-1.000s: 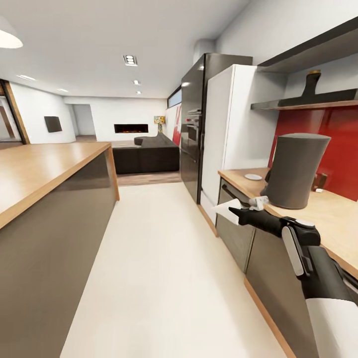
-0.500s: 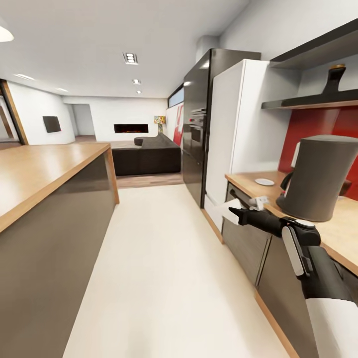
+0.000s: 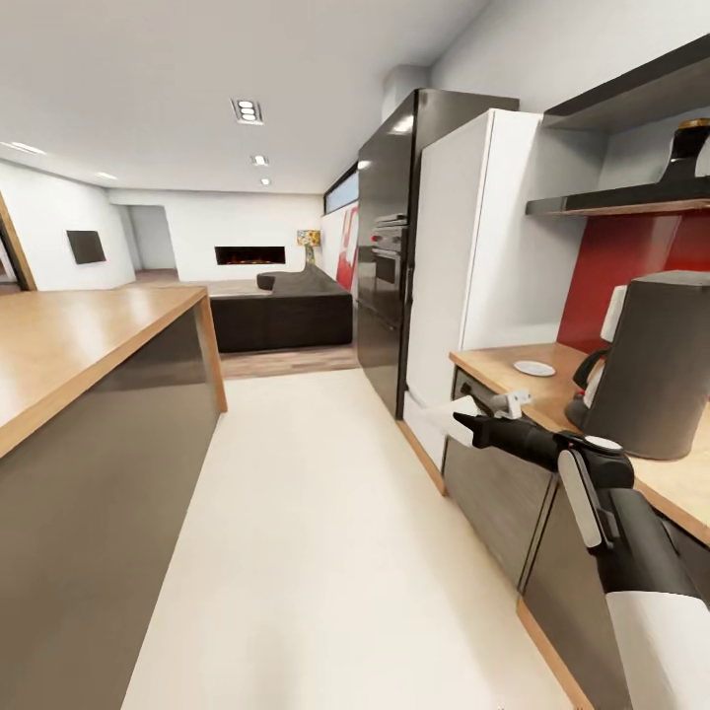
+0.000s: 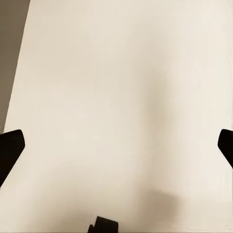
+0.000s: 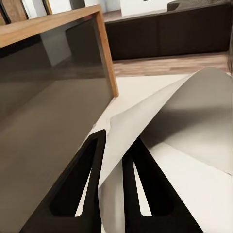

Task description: Set up a coffee station on the kitchen countertop: keep the coffee maker on the countertop, move the bottle of coffee from the kitchen shelf to the counter next to the coffee maker, place a paper coffee filter on top of the coffee maker, put the saucer next to the coffee maker with the coffee cup on the saucer, and place the electric kettle next to the coffee maker.

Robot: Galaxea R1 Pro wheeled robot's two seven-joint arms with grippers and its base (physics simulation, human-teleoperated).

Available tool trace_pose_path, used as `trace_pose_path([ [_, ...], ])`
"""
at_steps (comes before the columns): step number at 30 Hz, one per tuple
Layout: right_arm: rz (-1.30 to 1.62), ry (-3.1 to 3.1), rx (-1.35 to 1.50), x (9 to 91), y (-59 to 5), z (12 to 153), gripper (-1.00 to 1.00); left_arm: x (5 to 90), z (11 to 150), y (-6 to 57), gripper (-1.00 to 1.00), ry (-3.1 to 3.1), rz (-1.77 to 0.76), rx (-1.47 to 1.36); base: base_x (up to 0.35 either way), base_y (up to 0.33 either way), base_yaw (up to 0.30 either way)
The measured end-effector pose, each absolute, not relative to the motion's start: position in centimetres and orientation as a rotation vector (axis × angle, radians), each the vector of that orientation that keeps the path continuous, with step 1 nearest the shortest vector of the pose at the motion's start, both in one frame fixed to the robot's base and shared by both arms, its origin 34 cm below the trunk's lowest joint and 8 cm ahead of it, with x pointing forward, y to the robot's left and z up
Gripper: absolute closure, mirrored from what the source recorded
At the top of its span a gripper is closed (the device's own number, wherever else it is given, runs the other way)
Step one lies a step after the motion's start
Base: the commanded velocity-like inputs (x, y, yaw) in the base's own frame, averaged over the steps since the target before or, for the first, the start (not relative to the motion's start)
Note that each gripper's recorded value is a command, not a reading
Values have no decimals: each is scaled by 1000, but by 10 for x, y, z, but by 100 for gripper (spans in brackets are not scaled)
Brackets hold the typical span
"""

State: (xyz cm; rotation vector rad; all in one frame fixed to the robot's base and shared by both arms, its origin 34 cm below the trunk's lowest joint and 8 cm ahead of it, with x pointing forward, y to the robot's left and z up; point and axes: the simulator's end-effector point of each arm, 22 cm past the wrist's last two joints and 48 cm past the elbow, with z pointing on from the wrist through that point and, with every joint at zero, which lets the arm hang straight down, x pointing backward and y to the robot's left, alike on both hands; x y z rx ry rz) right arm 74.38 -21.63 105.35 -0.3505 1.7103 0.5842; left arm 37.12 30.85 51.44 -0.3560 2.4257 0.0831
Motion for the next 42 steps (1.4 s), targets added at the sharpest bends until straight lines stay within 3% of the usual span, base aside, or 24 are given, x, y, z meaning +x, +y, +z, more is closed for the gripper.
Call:
trace_pose_path([
  [10, 584, 1711, -350, 744, -217, 1053, 100, 372, 515, 308, -100, 2425, 83, -356, 19, 2, -244],
  [27, 584, 1711, -350, 744, -217, 1054, 100, 371, 515, 309, -100, 2425, 85, -358, 286, 21, -18],
  [42, 585, 1710, -350, 744, -216, 1054, 100, 372, 515, 309, -100, 2424, 85, -357, 116, 74, -55],
])
